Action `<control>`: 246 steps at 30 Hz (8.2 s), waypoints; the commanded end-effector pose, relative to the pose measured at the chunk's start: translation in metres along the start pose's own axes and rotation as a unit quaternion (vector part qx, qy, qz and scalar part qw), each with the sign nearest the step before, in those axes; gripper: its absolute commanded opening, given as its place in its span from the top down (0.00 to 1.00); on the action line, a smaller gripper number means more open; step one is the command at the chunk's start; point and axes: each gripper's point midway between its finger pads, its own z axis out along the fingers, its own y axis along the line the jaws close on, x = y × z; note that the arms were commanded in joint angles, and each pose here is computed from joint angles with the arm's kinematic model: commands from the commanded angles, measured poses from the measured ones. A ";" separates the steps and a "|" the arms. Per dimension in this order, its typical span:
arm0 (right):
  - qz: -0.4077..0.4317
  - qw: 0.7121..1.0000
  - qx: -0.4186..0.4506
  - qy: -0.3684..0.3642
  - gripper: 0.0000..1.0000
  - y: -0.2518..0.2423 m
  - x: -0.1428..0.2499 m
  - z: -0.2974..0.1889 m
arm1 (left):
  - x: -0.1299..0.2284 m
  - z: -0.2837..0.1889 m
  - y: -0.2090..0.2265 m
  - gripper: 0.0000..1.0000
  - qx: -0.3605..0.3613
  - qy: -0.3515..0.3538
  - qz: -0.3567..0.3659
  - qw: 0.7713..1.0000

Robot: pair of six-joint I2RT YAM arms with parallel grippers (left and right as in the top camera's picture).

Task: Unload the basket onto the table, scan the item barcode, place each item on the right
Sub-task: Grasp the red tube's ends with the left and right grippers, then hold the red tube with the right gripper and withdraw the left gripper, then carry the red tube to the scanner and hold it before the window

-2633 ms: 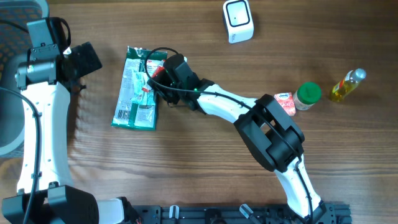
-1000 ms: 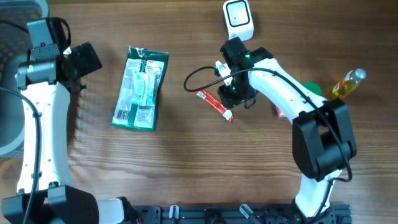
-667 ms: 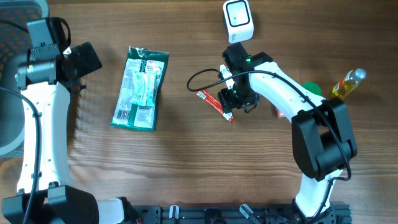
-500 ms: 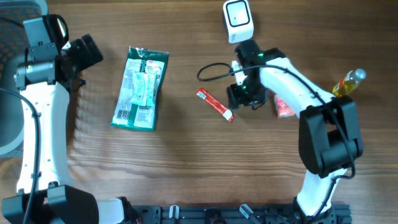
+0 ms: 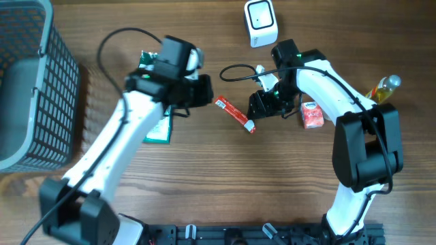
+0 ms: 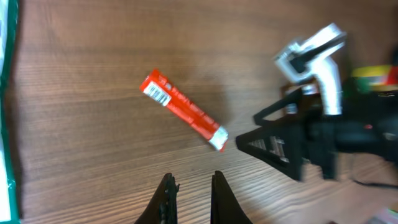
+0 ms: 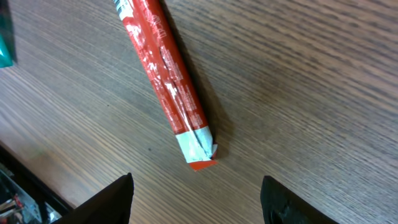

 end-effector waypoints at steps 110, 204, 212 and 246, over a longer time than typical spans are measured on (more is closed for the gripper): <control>0.255 0.959 -0.058 -0.110 0.55 -0.009 0.022 0.023 | 0.025 0.181 0.063 0.96 -0.088 0.105 -0.085 0.987; -0.183 0.874 0.185 -0.411 0.96 0.034 -0.040 -0.243 | -0.107 -0.046 0.159 0.00 -0.232 -0.158 -0.060 0.958; -0.319 0.797 0.327 -0.395 0.96 -0.016 -0.131 -0.212 | -0.107 -0.046 0.159 0.00 -0.232 -0.158 -0.060 0.958; -0.332 0.731 0.411 -0.432 0.96 -0.058 -0.222 -0.136 | -0.107 -0.046 0.159 0.00 -0.231 -0.158 -0.060 0.958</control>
